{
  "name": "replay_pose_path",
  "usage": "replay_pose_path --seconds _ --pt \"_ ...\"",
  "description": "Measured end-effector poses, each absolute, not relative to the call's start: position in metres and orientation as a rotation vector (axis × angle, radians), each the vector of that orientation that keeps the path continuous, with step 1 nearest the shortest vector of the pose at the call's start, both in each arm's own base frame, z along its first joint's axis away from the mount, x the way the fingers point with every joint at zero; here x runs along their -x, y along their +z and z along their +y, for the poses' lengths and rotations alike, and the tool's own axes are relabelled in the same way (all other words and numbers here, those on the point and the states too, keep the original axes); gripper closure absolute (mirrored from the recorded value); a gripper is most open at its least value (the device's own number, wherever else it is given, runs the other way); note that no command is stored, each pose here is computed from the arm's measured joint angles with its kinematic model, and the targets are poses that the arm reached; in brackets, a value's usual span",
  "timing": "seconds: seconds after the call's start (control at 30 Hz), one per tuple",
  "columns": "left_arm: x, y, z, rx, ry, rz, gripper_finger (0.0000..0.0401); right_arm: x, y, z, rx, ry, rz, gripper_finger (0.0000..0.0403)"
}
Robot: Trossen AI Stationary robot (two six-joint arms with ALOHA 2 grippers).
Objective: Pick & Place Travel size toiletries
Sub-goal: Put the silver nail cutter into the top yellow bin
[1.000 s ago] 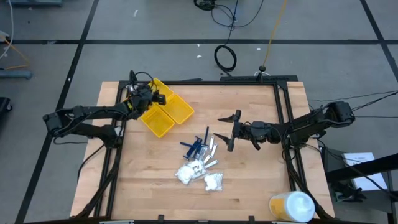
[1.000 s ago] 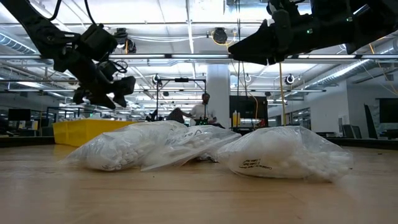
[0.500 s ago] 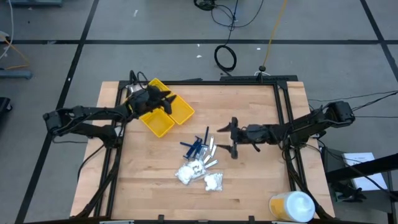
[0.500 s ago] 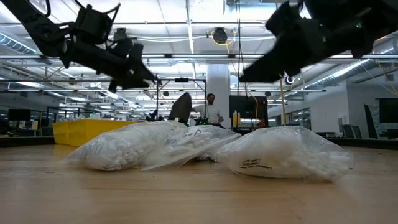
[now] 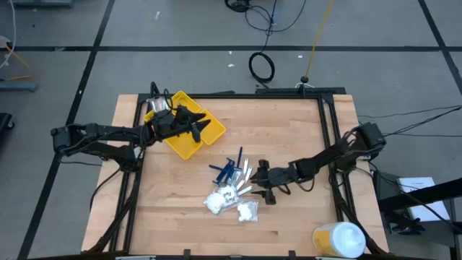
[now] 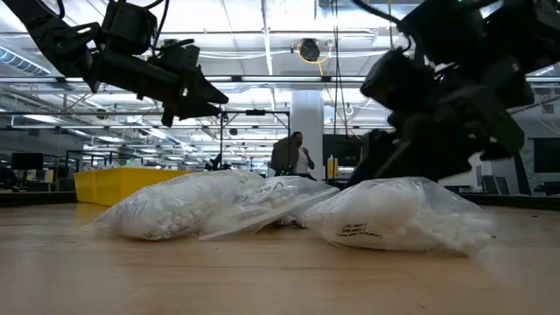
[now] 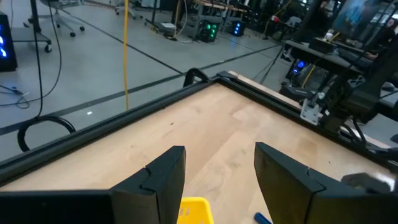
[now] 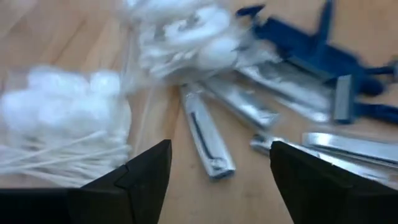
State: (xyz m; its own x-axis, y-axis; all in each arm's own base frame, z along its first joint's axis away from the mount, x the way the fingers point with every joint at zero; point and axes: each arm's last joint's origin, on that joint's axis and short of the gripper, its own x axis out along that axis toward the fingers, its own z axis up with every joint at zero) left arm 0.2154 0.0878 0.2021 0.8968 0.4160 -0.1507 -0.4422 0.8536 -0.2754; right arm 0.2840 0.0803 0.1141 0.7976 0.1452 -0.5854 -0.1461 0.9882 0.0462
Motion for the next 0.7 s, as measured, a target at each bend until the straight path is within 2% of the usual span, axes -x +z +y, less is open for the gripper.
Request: replay_pose_path --seconds 0.2,0.33,0.47,0.7 --pt "-0.217 0.202 0.083 0.309 0.431 0.092 0.0215 -0.289 0.101 0.081 -0.017 0.200 0.680 0.0161" --pt "-0.218 0.201 0.081 0.310 0.423 0.102 0.0215 -0.290 0.099 0.081 -0.013 0.201 0.684 0.0186" --pt "-0.218 0.200 0.080 0.311 0.419 0.110 0.0215 -0.290 0.099 0.081 -0.004 0.204 0.683 0.0230" --pt "-0.218 0.200 0.080 0.312 0.420 0.115 0.0215 -0.290 0.099 0.080 0.019 0.211 0.681 0.0332"
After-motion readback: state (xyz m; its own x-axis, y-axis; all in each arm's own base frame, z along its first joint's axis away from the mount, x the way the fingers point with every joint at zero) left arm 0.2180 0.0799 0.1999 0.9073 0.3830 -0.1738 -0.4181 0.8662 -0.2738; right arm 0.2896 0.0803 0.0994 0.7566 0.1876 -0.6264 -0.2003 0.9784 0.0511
